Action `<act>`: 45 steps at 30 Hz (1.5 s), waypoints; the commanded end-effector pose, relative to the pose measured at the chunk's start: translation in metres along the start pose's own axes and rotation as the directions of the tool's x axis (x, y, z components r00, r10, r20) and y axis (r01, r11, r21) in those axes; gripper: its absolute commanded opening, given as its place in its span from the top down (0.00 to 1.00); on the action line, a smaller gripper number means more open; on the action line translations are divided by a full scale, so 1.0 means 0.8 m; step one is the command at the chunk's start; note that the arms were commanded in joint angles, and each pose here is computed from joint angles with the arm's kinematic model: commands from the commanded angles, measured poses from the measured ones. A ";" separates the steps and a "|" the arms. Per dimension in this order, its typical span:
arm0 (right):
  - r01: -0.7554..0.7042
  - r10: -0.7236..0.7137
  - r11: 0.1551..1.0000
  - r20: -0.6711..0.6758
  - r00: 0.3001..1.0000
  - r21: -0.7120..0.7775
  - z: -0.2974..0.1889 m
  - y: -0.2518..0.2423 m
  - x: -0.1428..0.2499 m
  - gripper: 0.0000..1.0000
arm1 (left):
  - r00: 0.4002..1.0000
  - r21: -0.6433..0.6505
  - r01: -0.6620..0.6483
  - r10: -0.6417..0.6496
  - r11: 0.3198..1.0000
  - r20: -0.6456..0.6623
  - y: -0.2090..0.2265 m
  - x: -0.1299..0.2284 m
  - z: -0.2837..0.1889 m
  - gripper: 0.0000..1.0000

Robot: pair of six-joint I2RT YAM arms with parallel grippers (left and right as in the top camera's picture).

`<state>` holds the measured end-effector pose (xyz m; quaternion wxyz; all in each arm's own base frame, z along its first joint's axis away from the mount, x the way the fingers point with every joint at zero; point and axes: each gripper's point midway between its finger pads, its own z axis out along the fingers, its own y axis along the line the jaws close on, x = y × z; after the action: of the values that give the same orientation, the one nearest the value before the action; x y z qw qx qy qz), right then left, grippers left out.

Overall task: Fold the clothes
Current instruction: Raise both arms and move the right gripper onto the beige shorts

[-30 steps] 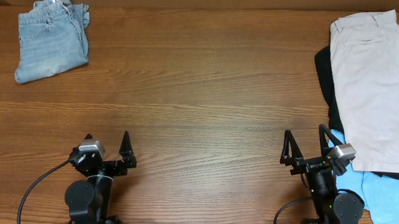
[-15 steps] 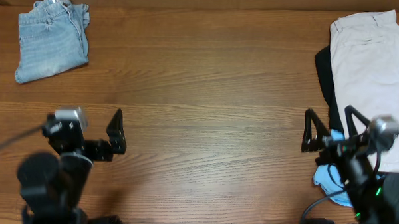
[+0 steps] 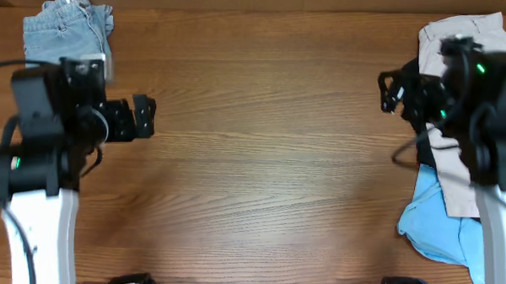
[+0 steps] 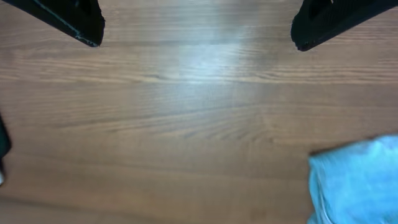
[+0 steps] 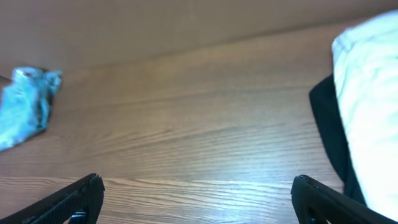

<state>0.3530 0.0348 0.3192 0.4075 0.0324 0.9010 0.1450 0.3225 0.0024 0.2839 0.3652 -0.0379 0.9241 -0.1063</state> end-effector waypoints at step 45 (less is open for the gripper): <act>0.107 0.248 0.684 -0.368 0.896 0.721 0.235 -0.335 0.144 0.27 | 0.983 0.106 -0.059 0.076 0.993 -0.165 -0.020 0.004 0.154 0.01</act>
<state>0.4201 -0.1677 0.0428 0.1340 0.2166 0.9377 -0.2361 0.3993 -0.0327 0.1931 0.2812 0.0090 0.9481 -0.1479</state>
